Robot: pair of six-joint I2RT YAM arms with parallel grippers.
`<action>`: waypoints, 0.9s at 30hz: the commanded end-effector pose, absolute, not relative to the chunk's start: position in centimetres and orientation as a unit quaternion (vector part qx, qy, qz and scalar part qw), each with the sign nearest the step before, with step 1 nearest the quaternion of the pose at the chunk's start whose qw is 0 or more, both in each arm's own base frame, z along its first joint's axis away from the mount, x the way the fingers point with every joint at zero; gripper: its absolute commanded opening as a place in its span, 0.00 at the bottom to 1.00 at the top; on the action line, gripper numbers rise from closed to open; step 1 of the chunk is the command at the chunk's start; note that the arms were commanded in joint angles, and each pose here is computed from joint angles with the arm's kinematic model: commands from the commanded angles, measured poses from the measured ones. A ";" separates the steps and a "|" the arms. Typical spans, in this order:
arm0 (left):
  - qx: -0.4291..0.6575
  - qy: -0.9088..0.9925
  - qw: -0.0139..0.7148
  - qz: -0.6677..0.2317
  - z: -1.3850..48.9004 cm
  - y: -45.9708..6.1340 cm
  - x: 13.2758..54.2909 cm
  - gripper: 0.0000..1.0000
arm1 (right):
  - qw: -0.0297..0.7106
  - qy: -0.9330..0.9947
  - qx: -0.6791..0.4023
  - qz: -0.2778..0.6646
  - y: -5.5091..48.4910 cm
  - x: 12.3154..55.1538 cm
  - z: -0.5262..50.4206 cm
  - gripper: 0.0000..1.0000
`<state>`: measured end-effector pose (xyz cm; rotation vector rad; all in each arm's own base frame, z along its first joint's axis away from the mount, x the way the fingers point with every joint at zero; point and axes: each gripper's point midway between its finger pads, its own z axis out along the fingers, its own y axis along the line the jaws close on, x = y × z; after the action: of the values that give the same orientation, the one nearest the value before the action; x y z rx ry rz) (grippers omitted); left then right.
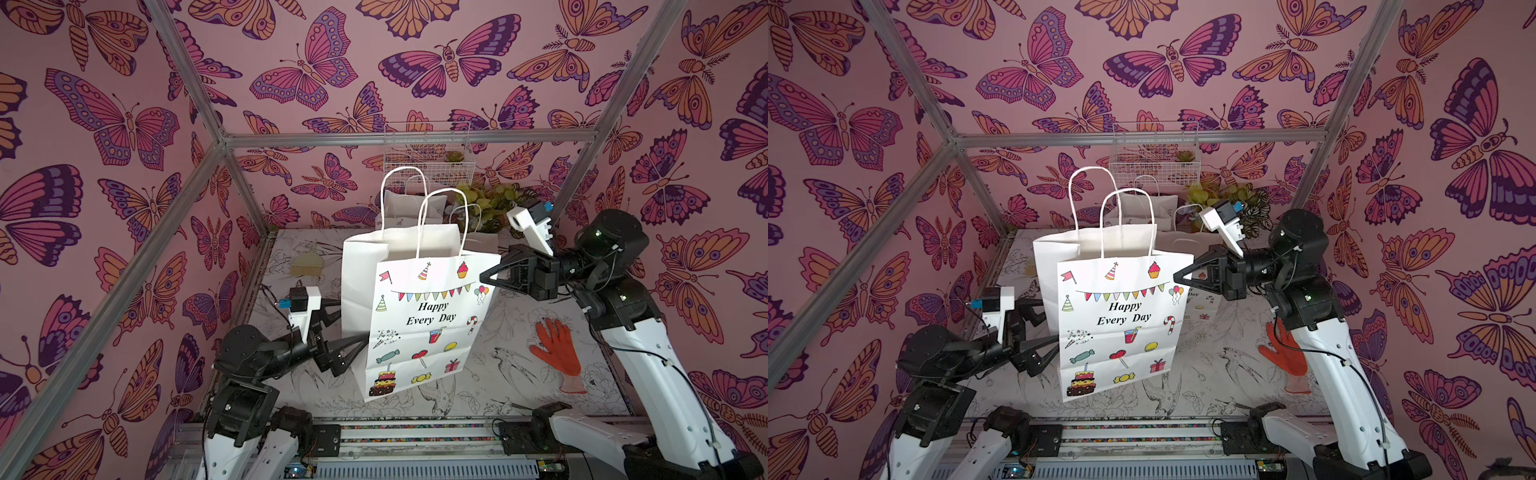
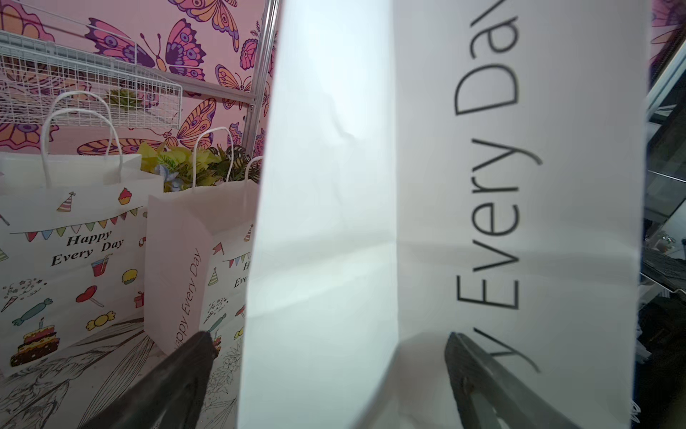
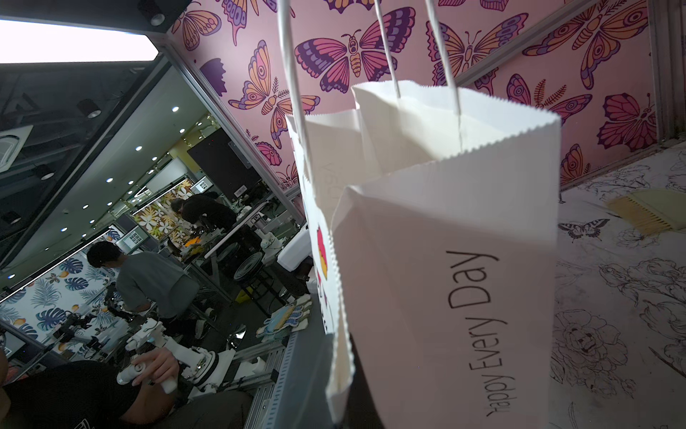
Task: Put away the paper bag
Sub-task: Press the paper bag.
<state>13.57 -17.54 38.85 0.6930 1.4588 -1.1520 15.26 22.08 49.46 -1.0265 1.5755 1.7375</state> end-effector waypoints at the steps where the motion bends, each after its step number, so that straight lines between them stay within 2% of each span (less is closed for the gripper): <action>1: 0.322 0.592 0.533 -0.511 39.6 -18.2 12.4 1.00 | 0.306 0.580 -0.394 0.644 21.9 15.0 50.8 0.00; 5: 0.323 0.598 0.520 -0.518 39.3 -18.4 12.8 0.96 | 0.311 0.578 -0.395 0.642 21.9 14.9 51.0 0.00; 11: 0.310 0.608 0.520 -0.514 39.3 -18.3 13.5 0.71 | 0.312 0.598 -0.369 0.639 22.0 16.2 49.7 0.00; 17: 0.278 0.624 0.523 -0.510 40.2 -18.0 14.2 0.60 | 0.326 0.642 -0.329 0.611 22.3 18.2 46.7 0.00; 18: 0.277 0.624 0.522 -0.512 40.4 -18.0 14.2 0.62 | 0.327 0.645 -0.326 0.609 22.3 18.4 46.4 0.00; 21: 0.276 0.622 0.518 -0.518 41.0 -18.1 14.2 0.94 | 0.328 0.653 -0.320 0.603 22.5 18.7 45.4 0.00; 22: 0.276 0.621 0.518 -0.519 41.2 -18.1 14.2 1.00 | 0.329 0.656 -0.320 0.600 22.5 18.8 45.2 0.00; 27: 0.278 0.600 0.522 -0.539 43.0 -18.3 14.1 1.00 | 0.328 0.677 -0.315 0.578 22.6 19.2 43.8 0.00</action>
<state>14.66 -18.13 41.19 0.6449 1.4978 -1.2594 19.14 22.61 44.26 -0.8187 1.7602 1.5842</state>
